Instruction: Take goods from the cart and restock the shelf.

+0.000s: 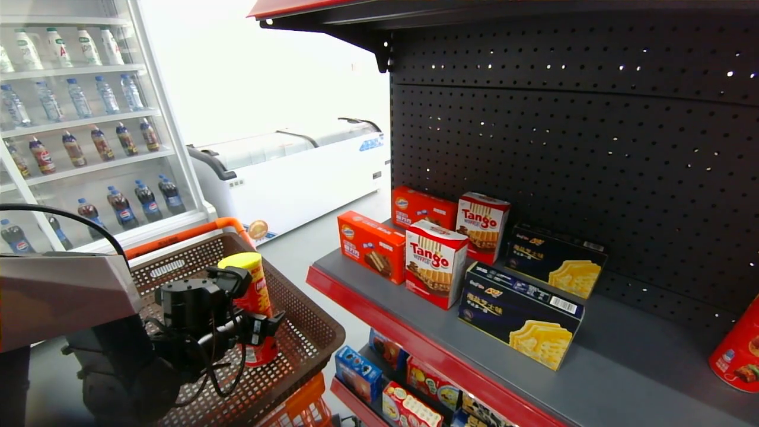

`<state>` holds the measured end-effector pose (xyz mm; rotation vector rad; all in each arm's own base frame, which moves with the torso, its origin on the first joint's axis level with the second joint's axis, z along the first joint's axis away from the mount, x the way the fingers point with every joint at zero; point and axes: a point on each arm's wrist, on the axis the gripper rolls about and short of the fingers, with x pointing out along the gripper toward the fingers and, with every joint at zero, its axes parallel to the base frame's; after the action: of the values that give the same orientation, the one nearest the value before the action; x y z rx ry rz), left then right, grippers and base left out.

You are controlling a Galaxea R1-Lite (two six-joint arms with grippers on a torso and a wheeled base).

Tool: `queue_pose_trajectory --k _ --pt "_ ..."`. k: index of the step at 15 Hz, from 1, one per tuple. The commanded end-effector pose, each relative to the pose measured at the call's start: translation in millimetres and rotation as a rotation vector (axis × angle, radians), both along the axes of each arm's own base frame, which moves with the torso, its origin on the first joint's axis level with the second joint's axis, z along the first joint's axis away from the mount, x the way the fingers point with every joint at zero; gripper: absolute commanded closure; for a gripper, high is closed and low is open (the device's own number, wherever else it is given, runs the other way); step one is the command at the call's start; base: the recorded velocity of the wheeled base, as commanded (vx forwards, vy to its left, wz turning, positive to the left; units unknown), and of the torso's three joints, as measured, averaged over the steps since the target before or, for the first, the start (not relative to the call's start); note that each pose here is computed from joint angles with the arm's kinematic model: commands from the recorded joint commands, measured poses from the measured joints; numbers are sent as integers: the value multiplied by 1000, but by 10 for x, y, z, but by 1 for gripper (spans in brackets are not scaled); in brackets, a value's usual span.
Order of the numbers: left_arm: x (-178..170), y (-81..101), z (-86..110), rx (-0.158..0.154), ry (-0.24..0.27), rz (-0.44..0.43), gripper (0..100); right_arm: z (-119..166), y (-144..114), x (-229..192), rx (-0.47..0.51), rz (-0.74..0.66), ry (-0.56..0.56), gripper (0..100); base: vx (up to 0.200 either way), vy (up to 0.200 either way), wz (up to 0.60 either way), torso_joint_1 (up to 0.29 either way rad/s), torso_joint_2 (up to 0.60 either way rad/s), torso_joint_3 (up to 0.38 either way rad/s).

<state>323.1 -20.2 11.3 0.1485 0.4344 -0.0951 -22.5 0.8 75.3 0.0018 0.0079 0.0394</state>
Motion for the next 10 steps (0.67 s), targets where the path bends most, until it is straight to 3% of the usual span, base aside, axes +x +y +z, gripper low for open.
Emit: queue_pose_trajectory --k 1,3,9,10 --pt "14 -53 199 -22 -65 -11 0 0 0 1 0 1 1 0 0 0 0 0 0 0" --pt "26 -60 249 -42 -82 -8 0 0 0 1 0 1 1 0 0 0 0 0 0 0" --pt "-36 -50 193 -29 -46 -9 0 0 0 0 0 1 0 0 0 0 0 0 0 0" --pt "-46 -49 188 -28 -43 -9 100 0 0 1 0 1 1 0 0 0 0 0 0 0"
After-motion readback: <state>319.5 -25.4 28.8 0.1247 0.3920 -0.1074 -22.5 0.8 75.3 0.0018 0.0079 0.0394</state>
